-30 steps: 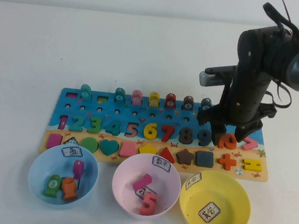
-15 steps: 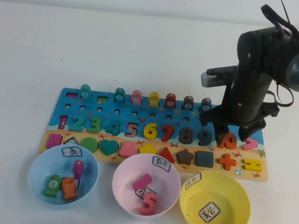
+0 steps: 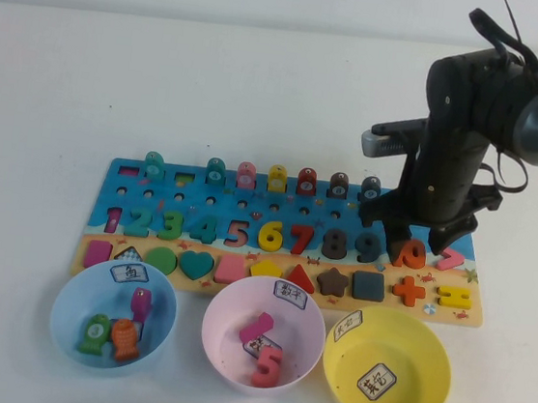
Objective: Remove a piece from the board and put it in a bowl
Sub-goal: Pick up the "number 10"
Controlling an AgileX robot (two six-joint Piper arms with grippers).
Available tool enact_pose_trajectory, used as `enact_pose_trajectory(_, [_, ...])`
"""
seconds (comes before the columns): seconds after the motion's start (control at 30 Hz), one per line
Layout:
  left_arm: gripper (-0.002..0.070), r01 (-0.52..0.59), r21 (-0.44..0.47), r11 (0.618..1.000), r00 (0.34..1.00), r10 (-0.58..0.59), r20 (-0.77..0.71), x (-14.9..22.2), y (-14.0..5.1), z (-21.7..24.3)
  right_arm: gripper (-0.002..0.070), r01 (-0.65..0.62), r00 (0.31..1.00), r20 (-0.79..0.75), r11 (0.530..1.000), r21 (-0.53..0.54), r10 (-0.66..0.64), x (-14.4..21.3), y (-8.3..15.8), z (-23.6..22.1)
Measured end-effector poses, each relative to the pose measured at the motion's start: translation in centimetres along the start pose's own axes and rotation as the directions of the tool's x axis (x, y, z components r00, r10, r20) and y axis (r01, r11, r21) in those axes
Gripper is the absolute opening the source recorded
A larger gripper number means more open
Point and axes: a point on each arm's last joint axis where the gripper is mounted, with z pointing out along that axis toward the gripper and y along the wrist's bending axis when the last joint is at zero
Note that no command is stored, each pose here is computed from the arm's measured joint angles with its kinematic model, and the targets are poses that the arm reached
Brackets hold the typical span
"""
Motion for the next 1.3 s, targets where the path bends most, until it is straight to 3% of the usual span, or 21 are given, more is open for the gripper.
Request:
enact_pose_trajectory(0.37, [-0.0004,0.0,0.0,1.0,1.0,0.0,0.0,0.0,0.0,0.0,0.0403,-0.001,1.0,-0.024,1.0,0.0,0.001,-0.1,0.1,1.1])
enact_pose_trajectory(0.53, [-0.0004,0.0,0.0,1.0,1.0,0.0,0.0,0.0,0.0,0.0,0.0341,-0.004,1.0,-0.024,1.0,-0.002,0.004,-0.1,0.1,1.1])
enact_pose_trajectory(1.3, [-0.0004,0.0,0.0,1.0,1.0,0.0,0.0,0.0,0.0,0.0,0.0328,-0.013,0.999,0.042,1.0,-0.01,0.013,-1.1,0.2,-0.7])
